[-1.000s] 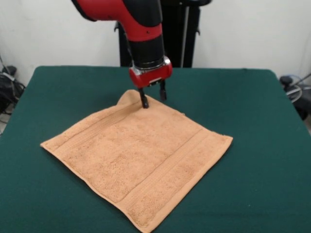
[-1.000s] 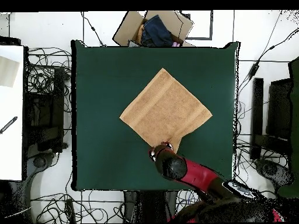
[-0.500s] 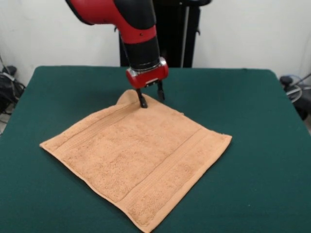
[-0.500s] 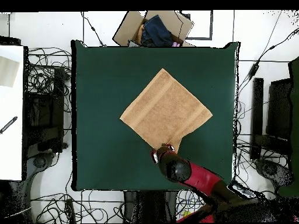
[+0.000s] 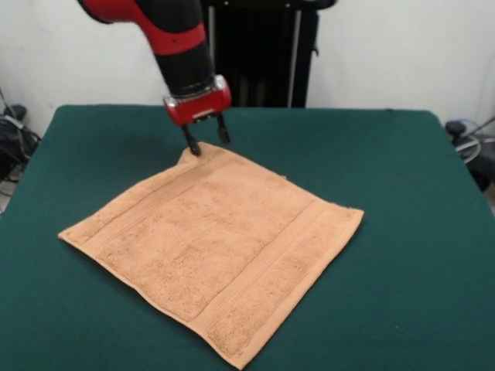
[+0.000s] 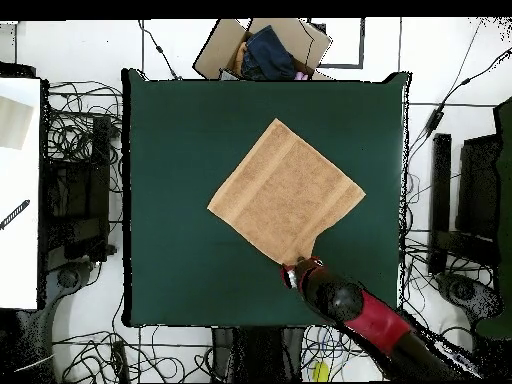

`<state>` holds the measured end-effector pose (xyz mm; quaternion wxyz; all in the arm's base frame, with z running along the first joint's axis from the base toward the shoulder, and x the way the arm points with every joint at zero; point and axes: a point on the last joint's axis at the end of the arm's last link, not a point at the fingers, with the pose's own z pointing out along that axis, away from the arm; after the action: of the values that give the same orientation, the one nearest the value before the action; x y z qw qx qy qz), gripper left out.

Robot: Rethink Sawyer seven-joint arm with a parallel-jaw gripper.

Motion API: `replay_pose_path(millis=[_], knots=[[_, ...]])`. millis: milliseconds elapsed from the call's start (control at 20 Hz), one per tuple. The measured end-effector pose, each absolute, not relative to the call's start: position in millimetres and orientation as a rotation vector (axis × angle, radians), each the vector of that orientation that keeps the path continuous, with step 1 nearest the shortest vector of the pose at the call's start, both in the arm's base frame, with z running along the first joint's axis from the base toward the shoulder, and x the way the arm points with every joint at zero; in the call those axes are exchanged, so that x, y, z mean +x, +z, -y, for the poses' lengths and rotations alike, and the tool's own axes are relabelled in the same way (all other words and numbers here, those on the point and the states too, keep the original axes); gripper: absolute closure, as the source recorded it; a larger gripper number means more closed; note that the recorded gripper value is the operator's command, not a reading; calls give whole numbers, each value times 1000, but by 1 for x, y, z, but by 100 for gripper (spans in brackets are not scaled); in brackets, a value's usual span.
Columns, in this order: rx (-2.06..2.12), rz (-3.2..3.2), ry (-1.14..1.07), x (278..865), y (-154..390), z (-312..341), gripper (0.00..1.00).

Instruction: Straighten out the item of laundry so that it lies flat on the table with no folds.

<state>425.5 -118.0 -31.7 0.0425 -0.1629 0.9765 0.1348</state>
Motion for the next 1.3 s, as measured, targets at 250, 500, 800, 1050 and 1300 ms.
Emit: replay_pose_path(millis=[250, 500, 800, 1050, 1300], knots=[[-414, -3033, 449, 414, -16, 157, 0], [-384, -3057, 459, 409, -1, 178, 0], [-416, -3058, 419, 412, 10, 185, 0], [-569, -3033, 334, 430, 26, 167, 0], [-678, -3008, 286, 447, 37, 145, 0]])
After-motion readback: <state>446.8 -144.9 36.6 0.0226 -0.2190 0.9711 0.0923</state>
